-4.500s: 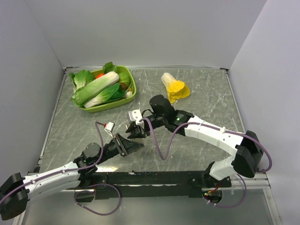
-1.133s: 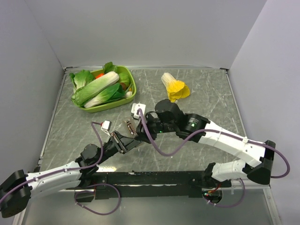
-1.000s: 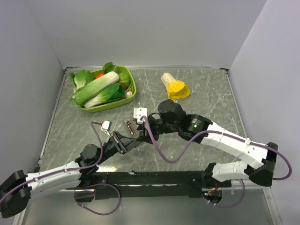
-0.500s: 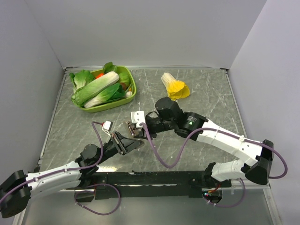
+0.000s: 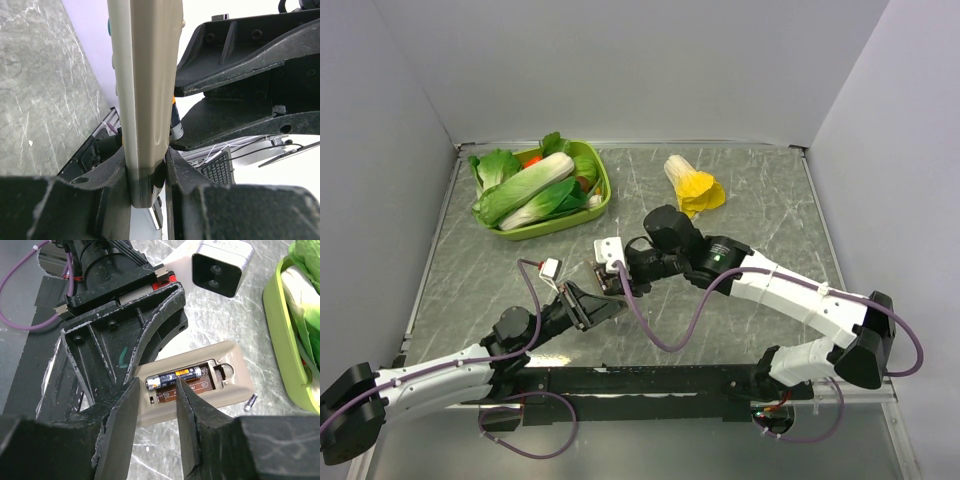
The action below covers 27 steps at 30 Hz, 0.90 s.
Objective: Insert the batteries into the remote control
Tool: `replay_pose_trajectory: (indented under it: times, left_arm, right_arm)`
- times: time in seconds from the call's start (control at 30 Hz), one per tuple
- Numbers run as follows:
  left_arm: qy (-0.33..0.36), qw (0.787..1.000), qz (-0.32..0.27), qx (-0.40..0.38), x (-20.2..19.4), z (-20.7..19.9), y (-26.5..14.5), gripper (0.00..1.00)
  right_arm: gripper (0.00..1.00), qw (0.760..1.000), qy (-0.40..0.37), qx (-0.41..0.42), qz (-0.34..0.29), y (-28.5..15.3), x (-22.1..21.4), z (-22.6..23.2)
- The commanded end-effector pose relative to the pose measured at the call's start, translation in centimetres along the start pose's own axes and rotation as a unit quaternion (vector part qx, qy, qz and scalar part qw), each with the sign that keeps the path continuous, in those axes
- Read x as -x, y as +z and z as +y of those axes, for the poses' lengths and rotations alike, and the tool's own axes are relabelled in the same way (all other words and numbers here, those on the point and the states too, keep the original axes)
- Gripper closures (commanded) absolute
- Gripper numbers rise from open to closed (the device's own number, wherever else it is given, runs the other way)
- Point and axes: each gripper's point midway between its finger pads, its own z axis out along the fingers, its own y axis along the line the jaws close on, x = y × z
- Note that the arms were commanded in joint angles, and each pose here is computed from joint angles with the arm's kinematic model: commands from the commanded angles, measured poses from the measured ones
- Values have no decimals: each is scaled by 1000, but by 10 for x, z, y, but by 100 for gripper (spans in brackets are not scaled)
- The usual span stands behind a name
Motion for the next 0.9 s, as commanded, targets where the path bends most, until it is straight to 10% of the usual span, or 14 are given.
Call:
replay_pose_trajectory:
  times: [0.0, 0.87]
  left_arm:
    - [25, 997, -3, -71, 7, -45, 5, 99]
    - [71, 985, 31, -157, -1, -94, 2, 99]
  right_arm:
    - [59, 1000, -9, 5, -1, 5, 3, -7]
    - [81, 997, 49, -7, 56, 57, -65, -25]
